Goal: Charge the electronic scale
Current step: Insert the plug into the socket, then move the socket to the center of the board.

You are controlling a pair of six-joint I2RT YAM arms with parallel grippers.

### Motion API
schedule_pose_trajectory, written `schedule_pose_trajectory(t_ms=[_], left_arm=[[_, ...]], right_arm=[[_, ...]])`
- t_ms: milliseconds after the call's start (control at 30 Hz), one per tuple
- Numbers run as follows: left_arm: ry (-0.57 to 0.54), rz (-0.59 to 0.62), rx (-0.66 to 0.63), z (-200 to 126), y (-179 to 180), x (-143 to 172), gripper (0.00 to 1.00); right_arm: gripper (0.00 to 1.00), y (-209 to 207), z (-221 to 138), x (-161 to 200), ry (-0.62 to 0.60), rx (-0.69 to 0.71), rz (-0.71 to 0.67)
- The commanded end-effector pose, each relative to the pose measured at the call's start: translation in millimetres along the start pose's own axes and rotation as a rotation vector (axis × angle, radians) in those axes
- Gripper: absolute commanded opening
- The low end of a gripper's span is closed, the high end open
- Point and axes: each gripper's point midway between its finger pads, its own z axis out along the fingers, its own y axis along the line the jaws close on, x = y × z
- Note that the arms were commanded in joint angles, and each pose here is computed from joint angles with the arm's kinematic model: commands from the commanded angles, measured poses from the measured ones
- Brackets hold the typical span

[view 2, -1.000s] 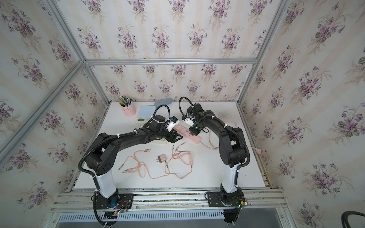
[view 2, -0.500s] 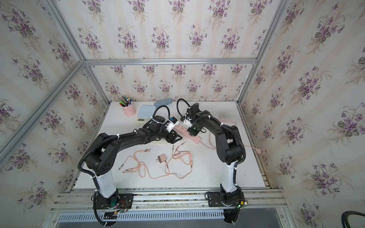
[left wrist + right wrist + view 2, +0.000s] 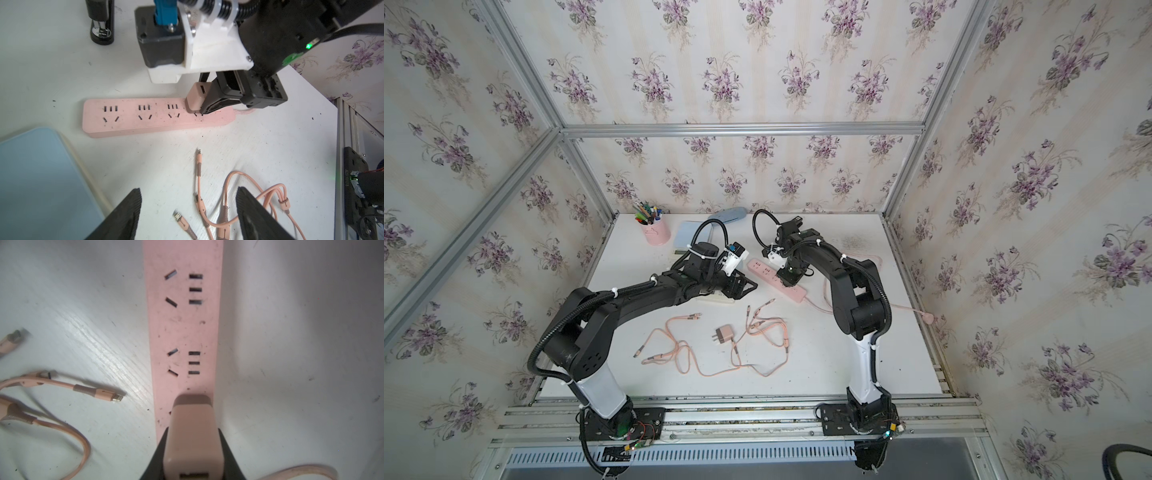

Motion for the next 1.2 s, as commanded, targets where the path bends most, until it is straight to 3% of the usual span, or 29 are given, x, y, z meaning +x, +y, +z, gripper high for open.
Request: schedule_pose_trajectory(t_ms=[0,233,300,533,667,800,967,1167], left_arm=[[-0.020,-0.001,-0.028,-9.5,5.4,-7.3,0.74],[-0.027,0.016,-0.057,-19.0,9.5,-16.2,0.75],[-0.030,0.016,-0.058,-19.7,9.3,-18.3,0.75],[-0.022,0.021,-0.077,-22.7,11.9,-22.0,0.75],[-0.021,-0.035,-0.111,-23.7,25.7,-23.9,0.76],[-0.021,-0.137,-0.126,-17.0,41.3,-26.1,0.74],[0.018,-0.245,-0.126,1.4,51.5,-23.2,0.68],[0.038,-0.307,-0.141,5.4,54.9,-16.5,0.65]], right_arm=[[0.17,-7.7,-7.5,-20.6,-0.064,0.033,-0.013],[0.32,-4.1,-48.1,-41.4,-0.188,0.028,0.012],[0.42,-0.5,-54.6,-43.0,-0.216,0.022,0.016],[0.42,-13.2,-53.5,-31.7,-0.212,0.124,0.053],[0.41,-34.8,-88.5,-38.3,-0.383,0.271,0.282],[0.39,-14.7,-110.5,-28.7,-0.569,0.215,0.514],[0.34,28.2,-87.6,-4.0,-0.630,0.057,0.717],[0.23,54.2,-28.4,21.7,-0.535,-0.026,0.836]])
